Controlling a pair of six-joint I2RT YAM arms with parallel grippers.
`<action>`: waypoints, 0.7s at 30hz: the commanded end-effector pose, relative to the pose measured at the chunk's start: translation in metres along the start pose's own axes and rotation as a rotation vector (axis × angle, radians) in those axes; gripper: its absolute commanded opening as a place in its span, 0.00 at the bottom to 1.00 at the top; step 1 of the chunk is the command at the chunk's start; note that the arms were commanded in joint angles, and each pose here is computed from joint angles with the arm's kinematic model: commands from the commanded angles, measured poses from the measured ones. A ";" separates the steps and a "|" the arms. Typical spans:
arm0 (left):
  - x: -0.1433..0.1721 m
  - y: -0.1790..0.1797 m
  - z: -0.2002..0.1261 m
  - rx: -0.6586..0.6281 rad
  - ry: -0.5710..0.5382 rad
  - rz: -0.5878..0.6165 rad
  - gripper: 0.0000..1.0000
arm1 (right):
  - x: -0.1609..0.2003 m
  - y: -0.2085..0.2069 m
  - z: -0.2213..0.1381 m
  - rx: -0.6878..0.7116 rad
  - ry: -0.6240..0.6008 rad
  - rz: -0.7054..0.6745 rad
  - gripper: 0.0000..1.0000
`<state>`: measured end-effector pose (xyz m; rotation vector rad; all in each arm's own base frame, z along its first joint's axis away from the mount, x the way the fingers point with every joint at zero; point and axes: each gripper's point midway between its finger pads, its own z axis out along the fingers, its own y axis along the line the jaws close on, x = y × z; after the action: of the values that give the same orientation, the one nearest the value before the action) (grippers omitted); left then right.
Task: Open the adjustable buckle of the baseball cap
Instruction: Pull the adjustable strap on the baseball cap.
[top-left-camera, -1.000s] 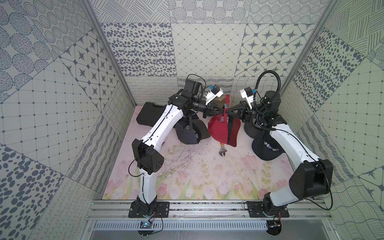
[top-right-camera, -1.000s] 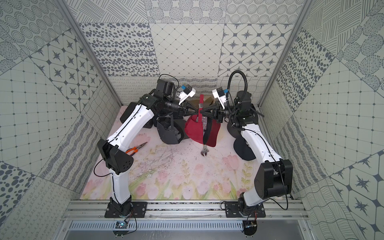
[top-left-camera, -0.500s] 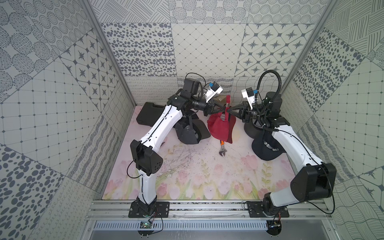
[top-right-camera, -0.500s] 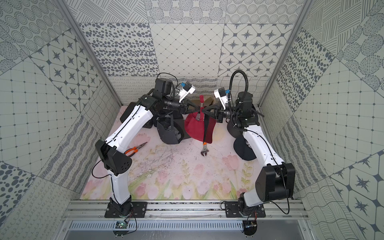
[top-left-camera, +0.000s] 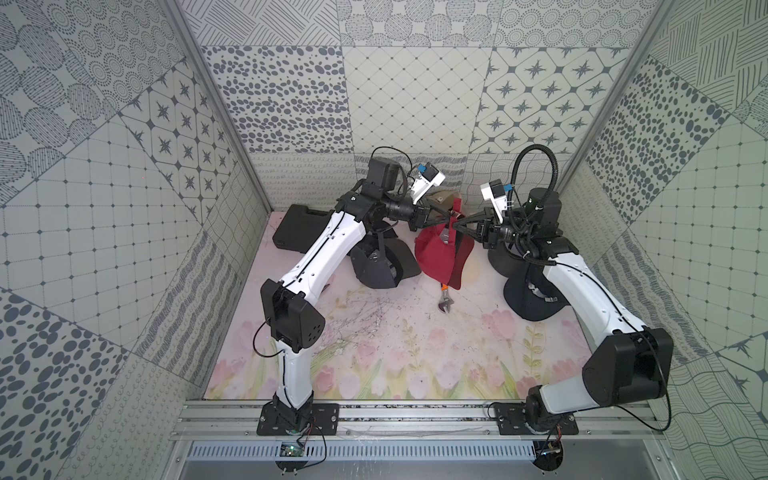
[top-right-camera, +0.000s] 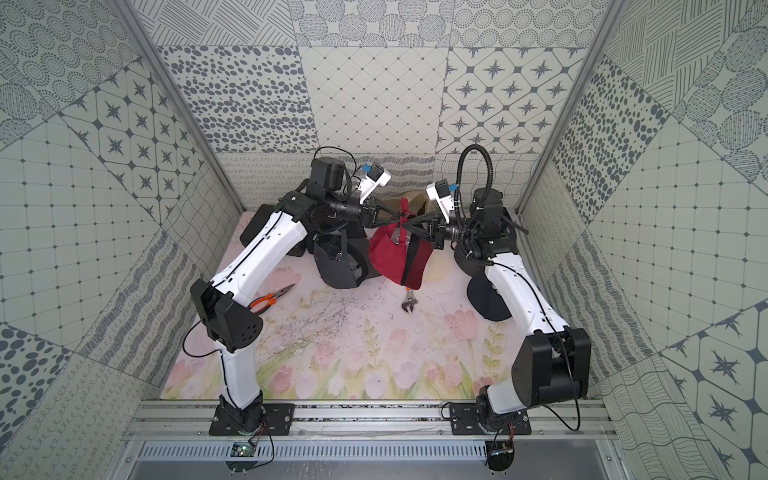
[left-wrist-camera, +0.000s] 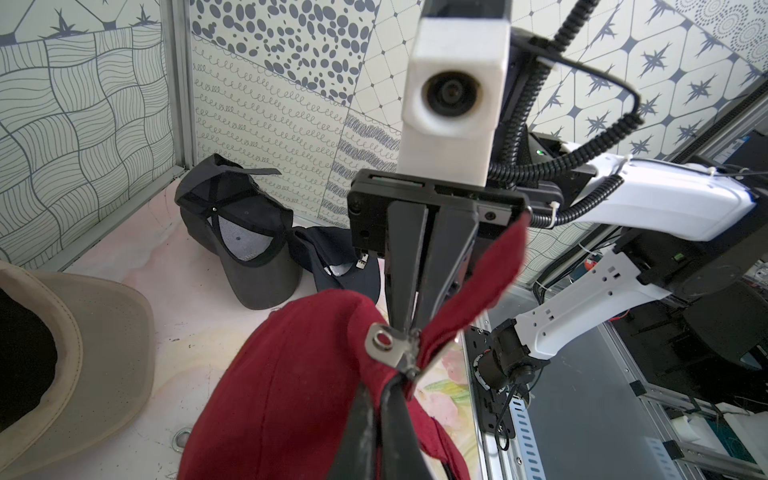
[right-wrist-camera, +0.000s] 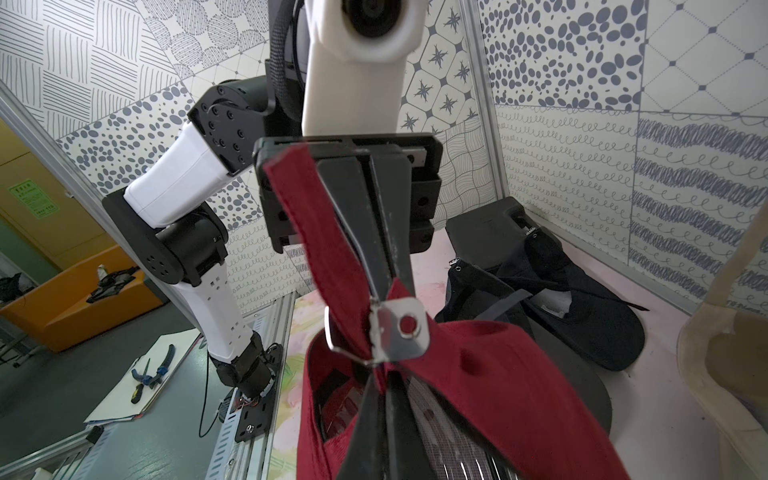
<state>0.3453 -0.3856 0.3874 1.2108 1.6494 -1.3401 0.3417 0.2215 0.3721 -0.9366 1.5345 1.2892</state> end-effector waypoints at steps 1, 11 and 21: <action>-0.025 -0.009 -0.006 0.026 -0.081 0.076 0.00 | -0.005 0.006 0.002 0.004 -0.015 -0.031 0.00; -0.025 -0.007 -0.003 0.035 -0.088 0.065 0.00 | -0.017 0.009 0.011 0.011 -0.053 -0.040 0.00; -0.029 -0.013 -0.006 0.050 -0.107 0.065 0.00 | -0.006 -0.005 0.014 0.046 -0.039 0.002 0.00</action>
<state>0.3523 -0.3897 0.3870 1.1641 1.6434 -1.3692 0.3477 0.2323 0.3780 -0.8838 1.5308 1.2786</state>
